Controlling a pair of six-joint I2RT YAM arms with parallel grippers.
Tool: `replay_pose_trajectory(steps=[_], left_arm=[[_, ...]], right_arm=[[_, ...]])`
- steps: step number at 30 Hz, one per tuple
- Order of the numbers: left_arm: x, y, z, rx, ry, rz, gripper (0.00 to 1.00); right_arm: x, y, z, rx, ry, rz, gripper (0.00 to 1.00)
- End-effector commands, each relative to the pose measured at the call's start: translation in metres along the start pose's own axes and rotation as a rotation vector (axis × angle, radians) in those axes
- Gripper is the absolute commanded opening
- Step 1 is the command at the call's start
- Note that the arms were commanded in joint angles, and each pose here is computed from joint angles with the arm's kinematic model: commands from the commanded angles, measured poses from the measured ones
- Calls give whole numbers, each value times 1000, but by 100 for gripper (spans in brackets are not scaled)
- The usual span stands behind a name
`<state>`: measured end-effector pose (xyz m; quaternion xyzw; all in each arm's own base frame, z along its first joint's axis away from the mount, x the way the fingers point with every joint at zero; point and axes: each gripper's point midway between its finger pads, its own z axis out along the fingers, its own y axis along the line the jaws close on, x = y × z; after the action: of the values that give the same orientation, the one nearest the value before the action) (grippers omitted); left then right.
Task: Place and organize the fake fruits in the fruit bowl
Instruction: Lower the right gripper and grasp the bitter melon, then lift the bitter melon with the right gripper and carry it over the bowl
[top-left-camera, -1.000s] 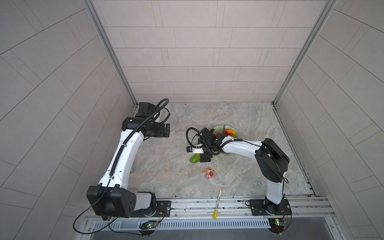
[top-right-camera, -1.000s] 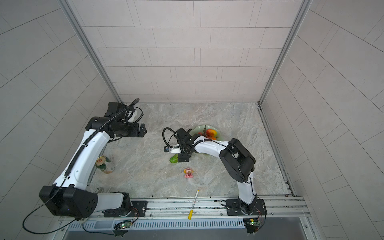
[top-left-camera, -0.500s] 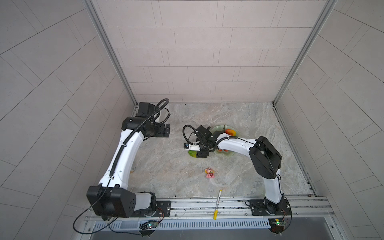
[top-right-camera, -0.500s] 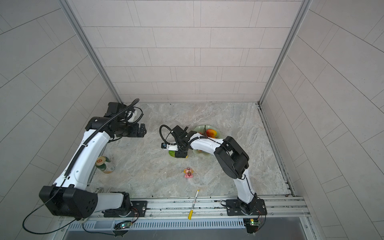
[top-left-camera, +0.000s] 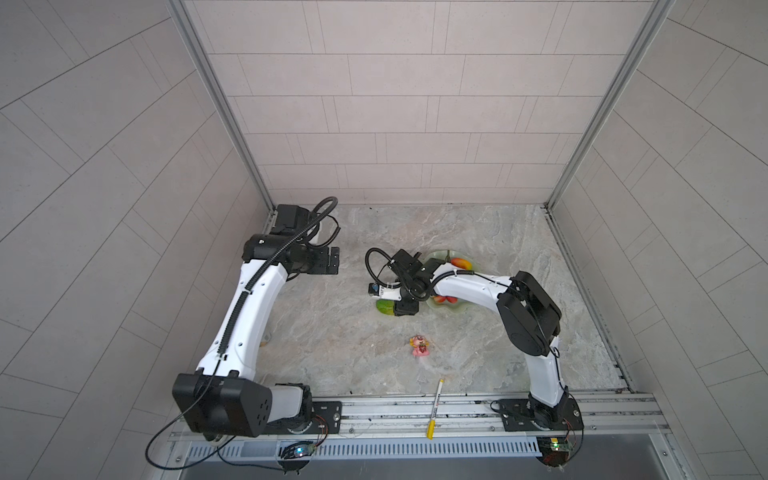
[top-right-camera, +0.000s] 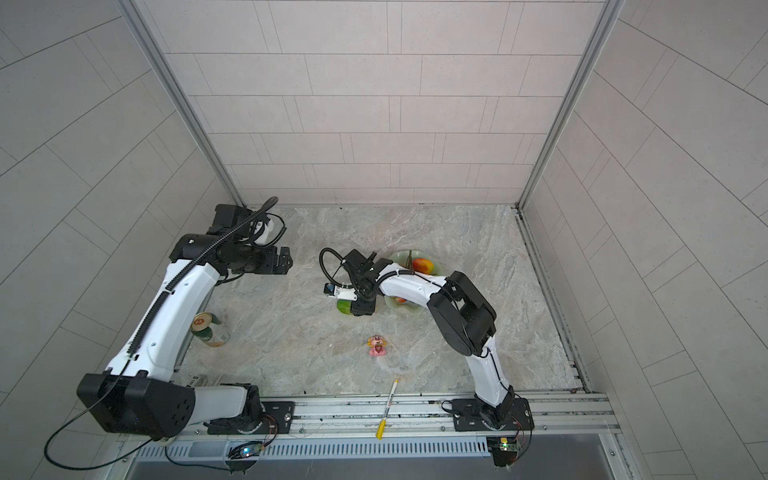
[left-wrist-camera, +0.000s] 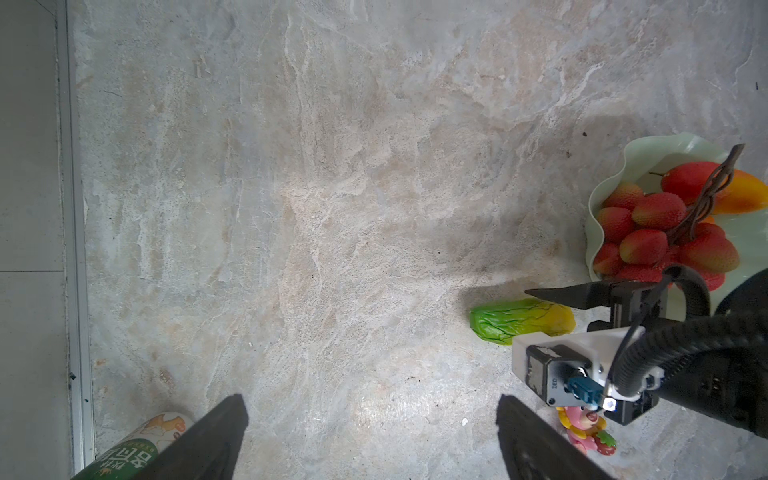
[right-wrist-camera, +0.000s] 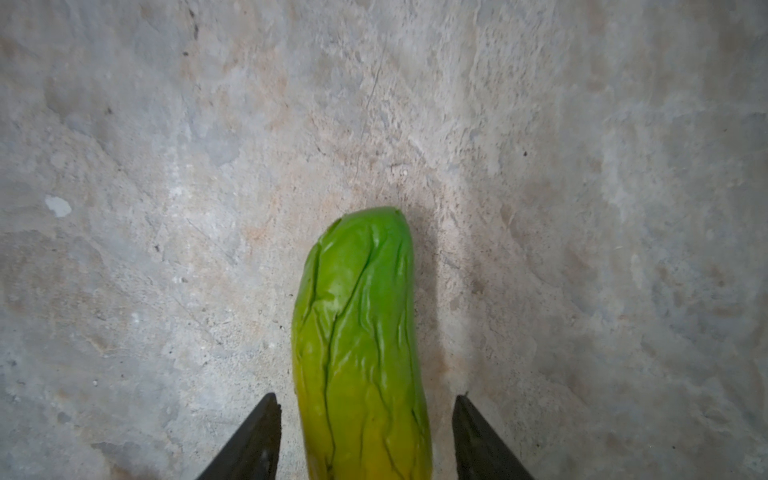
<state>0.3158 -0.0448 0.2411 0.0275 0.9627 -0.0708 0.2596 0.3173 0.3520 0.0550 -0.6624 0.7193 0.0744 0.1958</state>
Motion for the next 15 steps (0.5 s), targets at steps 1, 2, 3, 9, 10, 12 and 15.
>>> replay_pose_trajectory(steps=[1, 2, 3, 9, 10, 12, 15], left_arm=[[0, -1, -5, -5, -16, 14, 100], [0, 0, -6, -8, -16, 14, 100], [0, 0, -6, -8, -16, 14, 100], [-2, -1, -6, -8, -19, 15, 100], [-2, -1, -6, -6, -18, 13, 100], [-2, -1, -6, -7, -16, 14, 100], [-2, -1, -6, -5, -16, 14, 100]], right_arm=[[10, 11, 11, -56, 31, 22, 60], [10, 11, 12, -56, 31, 25, 59], [10, 11, 12, -56, 32, 26, 57], [12, 9, 15, -64, 50, 39, 47], [11, 8, 15, -61, 51, 40, 46], [11, 7, 13, -60, 50, 43, 38], [8, 4, 6, -57, 41, 48, 33]])
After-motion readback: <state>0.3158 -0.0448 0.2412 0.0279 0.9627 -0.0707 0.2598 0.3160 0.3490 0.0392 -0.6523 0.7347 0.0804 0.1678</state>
